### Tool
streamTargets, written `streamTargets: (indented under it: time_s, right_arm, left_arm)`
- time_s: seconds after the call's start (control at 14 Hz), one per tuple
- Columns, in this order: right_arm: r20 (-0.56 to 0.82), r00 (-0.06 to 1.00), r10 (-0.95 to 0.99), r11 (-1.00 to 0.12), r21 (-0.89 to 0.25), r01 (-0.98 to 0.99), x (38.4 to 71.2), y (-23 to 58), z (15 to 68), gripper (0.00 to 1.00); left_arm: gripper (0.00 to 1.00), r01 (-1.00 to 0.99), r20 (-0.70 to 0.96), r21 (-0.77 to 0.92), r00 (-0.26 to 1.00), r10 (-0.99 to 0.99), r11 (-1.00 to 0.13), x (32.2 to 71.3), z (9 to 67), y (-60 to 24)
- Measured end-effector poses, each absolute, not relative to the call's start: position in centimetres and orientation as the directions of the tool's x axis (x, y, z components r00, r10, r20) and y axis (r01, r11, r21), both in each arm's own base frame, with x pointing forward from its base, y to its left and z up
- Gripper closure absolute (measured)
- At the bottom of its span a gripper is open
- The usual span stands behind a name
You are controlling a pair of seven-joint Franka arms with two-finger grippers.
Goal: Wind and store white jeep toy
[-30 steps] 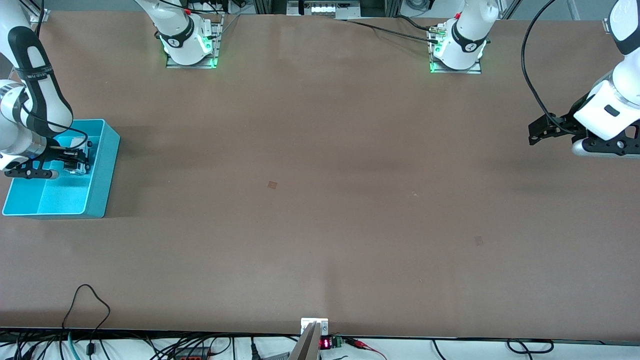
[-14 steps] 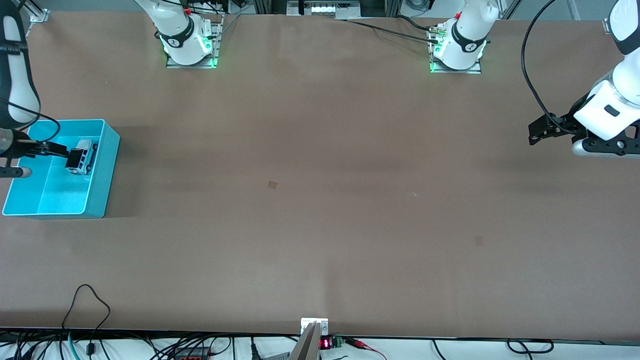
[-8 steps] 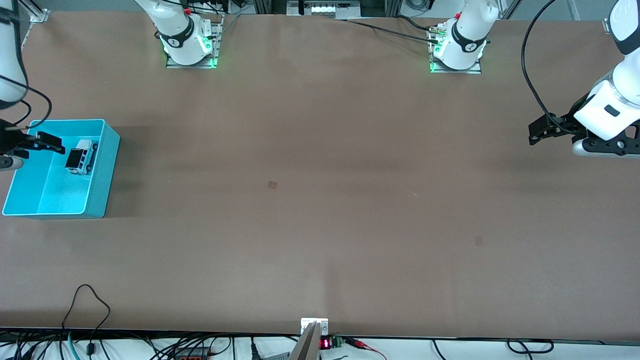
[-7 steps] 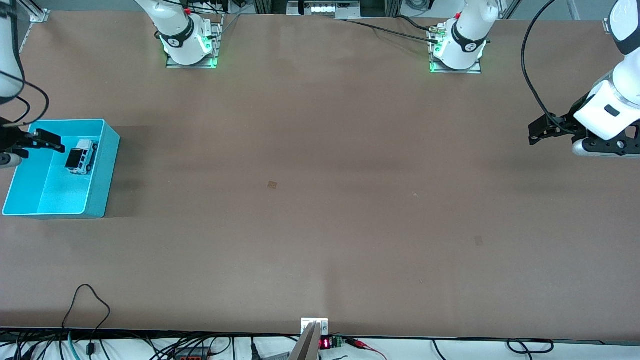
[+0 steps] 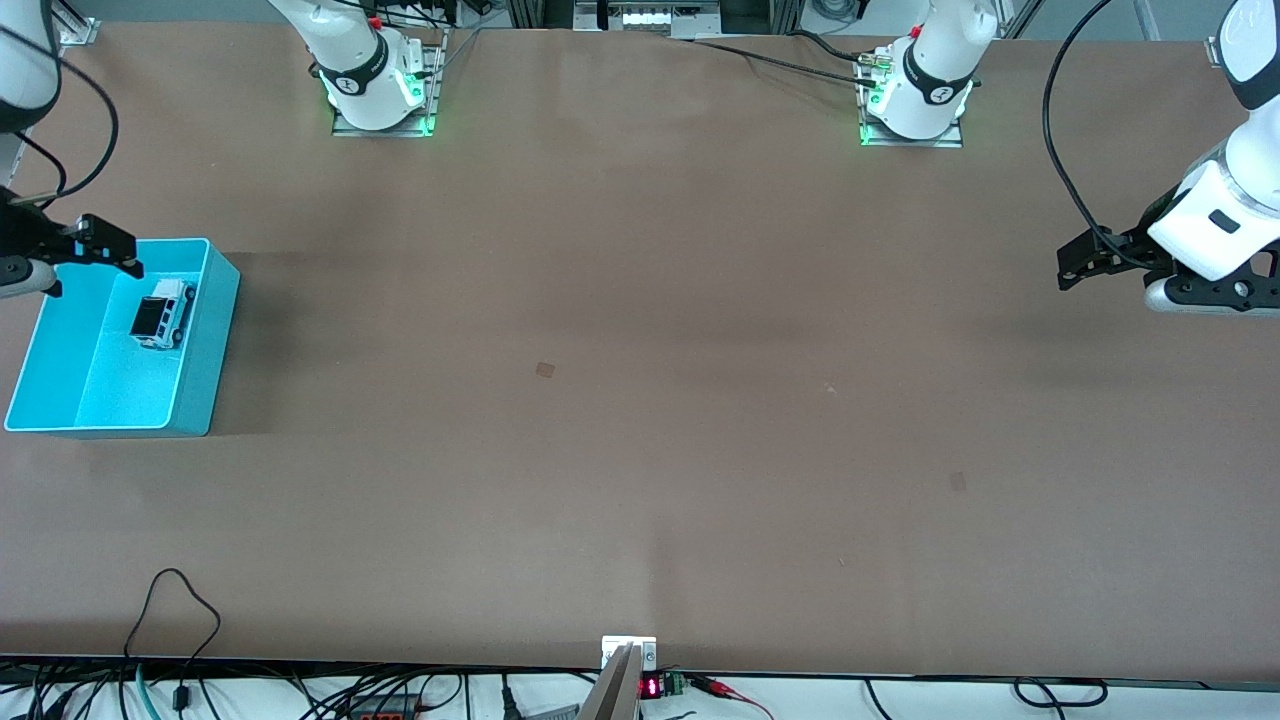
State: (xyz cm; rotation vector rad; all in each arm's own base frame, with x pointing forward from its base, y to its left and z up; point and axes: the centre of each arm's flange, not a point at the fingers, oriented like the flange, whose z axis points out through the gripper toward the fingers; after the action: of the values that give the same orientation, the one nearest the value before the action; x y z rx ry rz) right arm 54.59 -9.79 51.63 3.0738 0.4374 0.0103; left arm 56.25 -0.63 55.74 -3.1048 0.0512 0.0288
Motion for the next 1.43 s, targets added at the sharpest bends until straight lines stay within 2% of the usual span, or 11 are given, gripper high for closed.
streamTargets:
  time_s: [0.93,1.43]
  right_arm:
    - [0.030,0.986,0.162,-0.986,0.042,0.160,54.3,-0.7,57.1,0.00]
    - [0.021,0.994,0.112,-0.993,0.033,0.111,53.9,-0.3,60.2,0.00]
  left_arm:
    - [0.00,-0.030,-0.033,-0.036,0.999,-0.029,-0.999,56.1,55.6,-0.5]
    - [0.00,-0.030,-0.041,-0.036,0.999,-0.029,-0.999,56.0,55.6,-0.4]
